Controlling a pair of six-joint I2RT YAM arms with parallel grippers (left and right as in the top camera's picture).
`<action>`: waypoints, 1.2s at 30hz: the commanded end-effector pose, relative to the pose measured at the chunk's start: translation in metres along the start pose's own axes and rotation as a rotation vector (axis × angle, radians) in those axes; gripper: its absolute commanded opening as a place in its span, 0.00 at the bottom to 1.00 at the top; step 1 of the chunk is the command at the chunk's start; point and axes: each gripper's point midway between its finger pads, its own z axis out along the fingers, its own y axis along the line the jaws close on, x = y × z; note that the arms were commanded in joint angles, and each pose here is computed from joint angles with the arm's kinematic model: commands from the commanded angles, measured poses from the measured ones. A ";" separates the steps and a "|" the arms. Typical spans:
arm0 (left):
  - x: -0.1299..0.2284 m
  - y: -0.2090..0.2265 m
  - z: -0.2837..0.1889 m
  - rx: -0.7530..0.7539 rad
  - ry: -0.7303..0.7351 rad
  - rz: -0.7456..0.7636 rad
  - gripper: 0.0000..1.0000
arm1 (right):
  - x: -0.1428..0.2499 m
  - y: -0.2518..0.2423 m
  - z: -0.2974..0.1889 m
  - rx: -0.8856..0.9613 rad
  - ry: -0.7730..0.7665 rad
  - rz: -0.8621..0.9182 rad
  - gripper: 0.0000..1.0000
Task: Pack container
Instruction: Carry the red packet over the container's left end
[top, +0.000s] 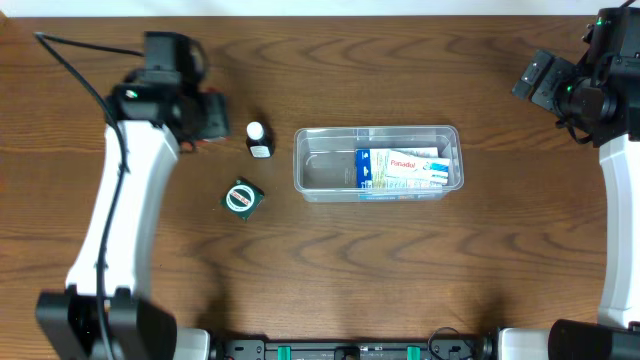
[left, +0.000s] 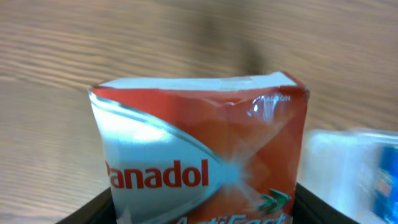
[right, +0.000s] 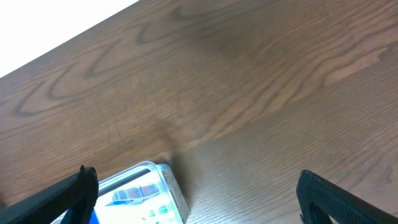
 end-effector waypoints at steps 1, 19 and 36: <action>0.014 -0.042 -0.020 0.067 -0.005 0.030 0.66 | -0.004 -0.002 -0.005 0.004 -0.017 0.014 0.99; 0.074 -0.184 -0.015 0.261 0.083 0.126 0.64 | -0.004 -0.002 -0.005 0.004 -0.017 0.014 0.99; 0.093 -0.207 0.048 0.217 0.176 0.153 0.63 | -0.004 -0.002 -0.005 0.004 -0.017 0.014 0.99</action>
